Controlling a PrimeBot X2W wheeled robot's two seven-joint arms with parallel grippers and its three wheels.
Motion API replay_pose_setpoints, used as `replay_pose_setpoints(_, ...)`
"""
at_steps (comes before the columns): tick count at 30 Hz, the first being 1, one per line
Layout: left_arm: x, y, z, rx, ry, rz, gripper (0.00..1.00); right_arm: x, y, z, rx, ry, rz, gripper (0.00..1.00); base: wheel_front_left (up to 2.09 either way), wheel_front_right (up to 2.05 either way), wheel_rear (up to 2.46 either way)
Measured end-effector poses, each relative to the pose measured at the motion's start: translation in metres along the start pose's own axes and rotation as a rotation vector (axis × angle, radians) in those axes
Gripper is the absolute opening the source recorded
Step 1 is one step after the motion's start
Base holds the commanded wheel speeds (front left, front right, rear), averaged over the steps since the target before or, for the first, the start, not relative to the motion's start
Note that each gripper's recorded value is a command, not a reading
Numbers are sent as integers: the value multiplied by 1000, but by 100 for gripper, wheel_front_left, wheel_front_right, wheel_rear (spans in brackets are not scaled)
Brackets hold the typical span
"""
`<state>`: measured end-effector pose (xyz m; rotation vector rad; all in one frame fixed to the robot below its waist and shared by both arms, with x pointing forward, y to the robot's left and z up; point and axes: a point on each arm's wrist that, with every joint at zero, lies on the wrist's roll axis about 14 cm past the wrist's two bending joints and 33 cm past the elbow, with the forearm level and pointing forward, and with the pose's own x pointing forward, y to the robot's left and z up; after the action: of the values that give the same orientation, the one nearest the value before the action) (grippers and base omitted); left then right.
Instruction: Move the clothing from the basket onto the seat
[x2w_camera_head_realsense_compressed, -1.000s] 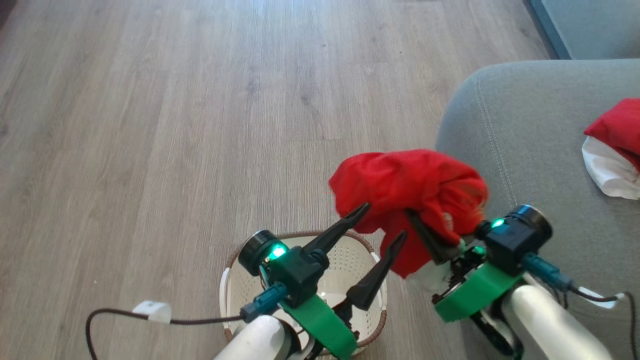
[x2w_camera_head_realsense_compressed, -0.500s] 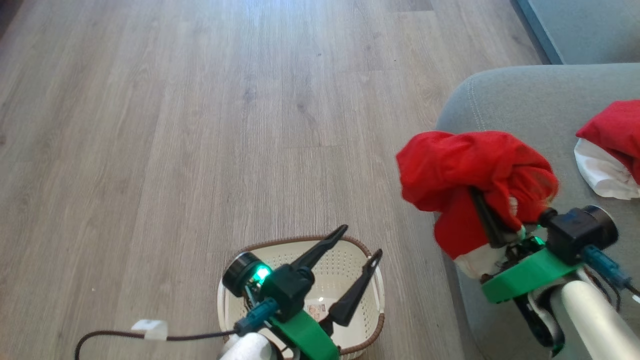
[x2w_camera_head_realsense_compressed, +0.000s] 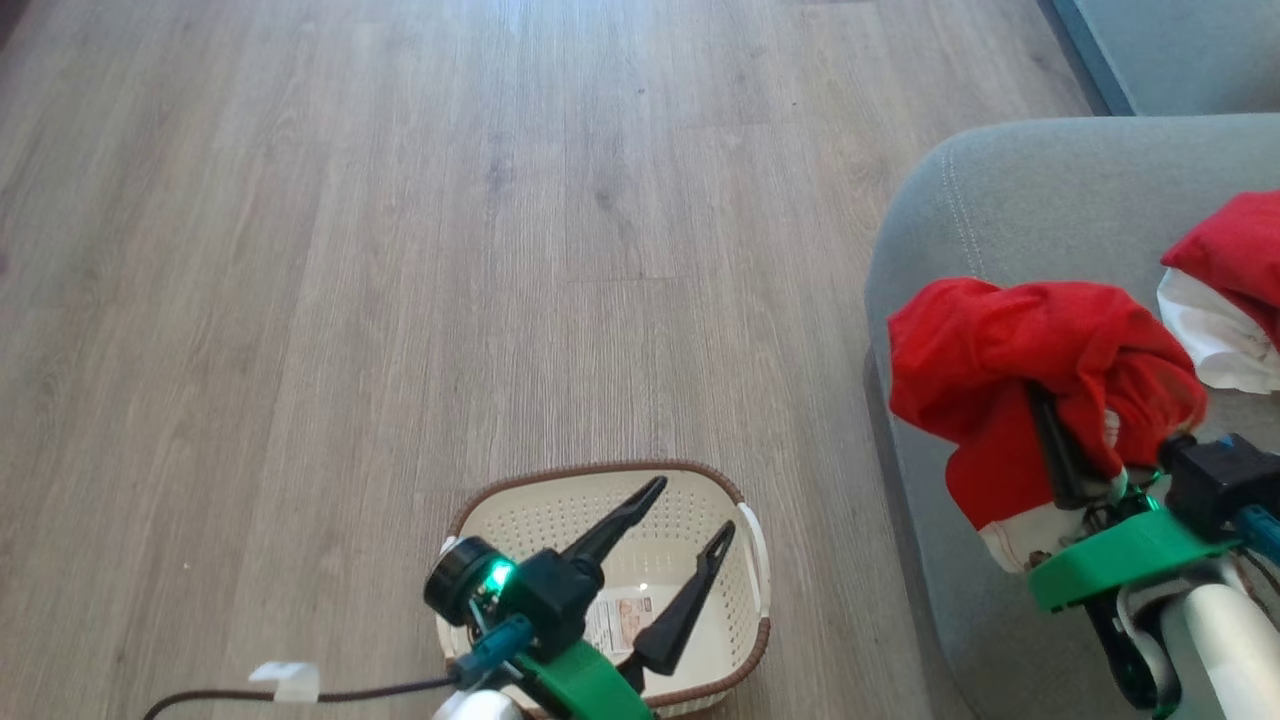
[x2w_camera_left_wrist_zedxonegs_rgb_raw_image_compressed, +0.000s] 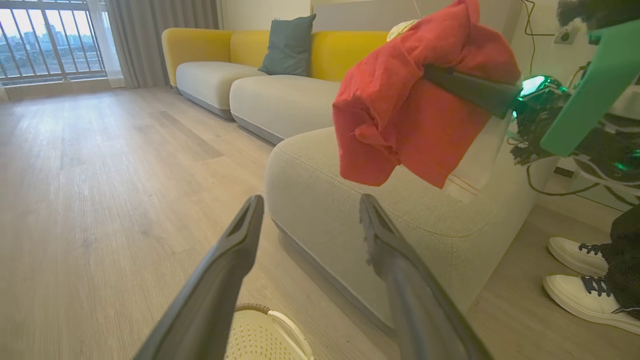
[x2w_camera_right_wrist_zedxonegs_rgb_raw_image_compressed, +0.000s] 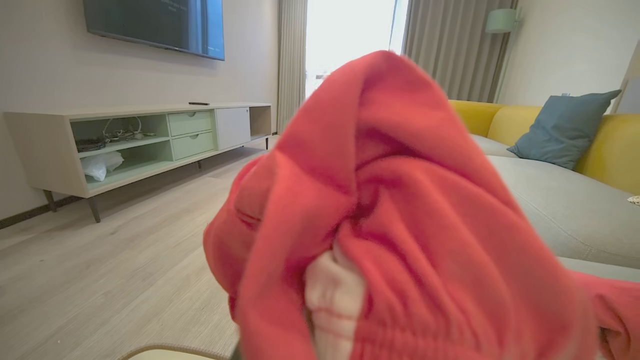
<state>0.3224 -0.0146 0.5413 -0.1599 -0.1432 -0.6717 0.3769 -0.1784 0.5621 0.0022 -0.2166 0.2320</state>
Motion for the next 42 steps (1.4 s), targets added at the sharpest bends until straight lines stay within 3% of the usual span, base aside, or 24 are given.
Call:
replay_pose_setpoints(15,-6,5,-27,-6,83,26,100,-15,-21,-22,27,62,-98,0,0,0,0)
replay_pose_setpoints(42,-2,0,-30,3,89,19,100,-22,-30,-23,23,65,-134,0,0,0,0)
